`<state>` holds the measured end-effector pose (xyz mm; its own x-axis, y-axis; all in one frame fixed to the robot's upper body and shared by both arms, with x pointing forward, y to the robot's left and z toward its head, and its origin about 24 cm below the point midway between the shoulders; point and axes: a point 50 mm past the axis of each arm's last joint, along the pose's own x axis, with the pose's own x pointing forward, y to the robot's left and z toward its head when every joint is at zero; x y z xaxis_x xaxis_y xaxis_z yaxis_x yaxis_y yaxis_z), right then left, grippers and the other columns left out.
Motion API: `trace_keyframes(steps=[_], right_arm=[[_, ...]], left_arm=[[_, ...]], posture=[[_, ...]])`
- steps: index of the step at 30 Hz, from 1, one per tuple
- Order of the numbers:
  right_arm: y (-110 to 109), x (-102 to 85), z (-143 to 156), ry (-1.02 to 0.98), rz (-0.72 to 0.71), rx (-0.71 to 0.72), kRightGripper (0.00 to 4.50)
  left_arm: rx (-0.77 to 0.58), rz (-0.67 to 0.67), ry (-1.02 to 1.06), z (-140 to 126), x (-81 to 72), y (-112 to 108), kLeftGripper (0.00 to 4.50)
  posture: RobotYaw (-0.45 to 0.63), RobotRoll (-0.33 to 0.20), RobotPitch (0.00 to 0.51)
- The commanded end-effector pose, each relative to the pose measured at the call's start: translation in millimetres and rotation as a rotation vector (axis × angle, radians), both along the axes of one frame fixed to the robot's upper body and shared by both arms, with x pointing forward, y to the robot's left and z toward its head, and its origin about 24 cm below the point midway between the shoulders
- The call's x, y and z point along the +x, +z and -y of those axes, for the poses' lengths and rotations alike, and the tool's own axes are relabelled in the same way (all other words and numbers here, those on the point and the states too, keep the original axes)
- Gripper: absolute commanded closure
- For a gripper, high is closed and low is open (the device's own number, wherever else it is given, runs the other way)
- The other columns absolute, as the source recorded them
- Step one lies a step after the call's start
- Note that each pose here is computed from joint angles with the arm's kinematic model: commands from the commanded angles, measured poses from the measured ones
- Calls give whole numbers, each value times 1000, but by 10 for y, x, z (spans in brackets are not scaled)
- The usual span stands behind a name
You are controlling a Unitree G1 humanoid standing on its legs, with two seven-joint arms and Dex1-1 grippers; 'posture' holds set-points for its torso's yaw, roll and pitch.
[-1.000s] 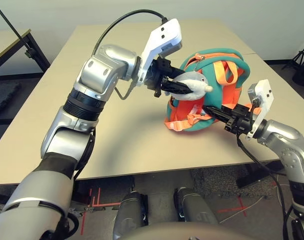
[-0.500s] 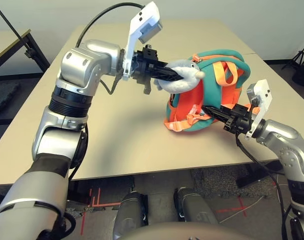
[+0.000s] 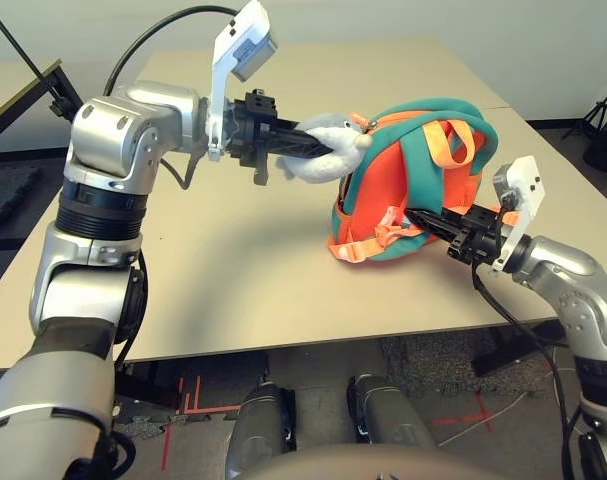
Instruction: Put the pencil case into the backpack and zip it.
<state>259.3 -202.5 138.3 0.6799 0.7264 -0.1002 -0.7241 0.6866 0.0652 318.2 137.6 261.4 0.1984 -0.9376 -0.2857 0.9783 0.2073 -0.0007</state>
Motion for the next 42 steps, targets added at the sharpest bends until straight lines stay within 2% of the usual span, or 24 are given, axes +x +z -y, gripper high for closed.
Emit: trace_keyframes(steps=[1,9,25,29,35,39,42], right_arm=[[10,4,118,-55,9,-20,4269],[29,2,269,-135,18,-50,4270],[90,62,321,-176,41,-59,4277],[97,79,285,-167,44,-53,4278],[90,73,246,-139,34,-50,4278],[84,62,228,-102,16,-58,4278],[86,44,216,-73,8,-77,4278]], left_arm=[[-32,-45,60,-93,18,-103,4339],[-35,-193,118,-105,-4,-593,4339],[-28,-393,180,-62,-55,-1202,4339],[-17,-476,232,-85,-68,-1487,4339],[-20,-506,253,-79,-82,-1605,4339],[-77,-510,268,-122,-70,-1503,2950],[-115,-510,281,-214,-78,-1394,1724]], posture=[[-198,0,12],[-207,0,27],[-206,0,27],[-202,0,25],[-193,0,27],[-188,0,27],[-182,0,31]])
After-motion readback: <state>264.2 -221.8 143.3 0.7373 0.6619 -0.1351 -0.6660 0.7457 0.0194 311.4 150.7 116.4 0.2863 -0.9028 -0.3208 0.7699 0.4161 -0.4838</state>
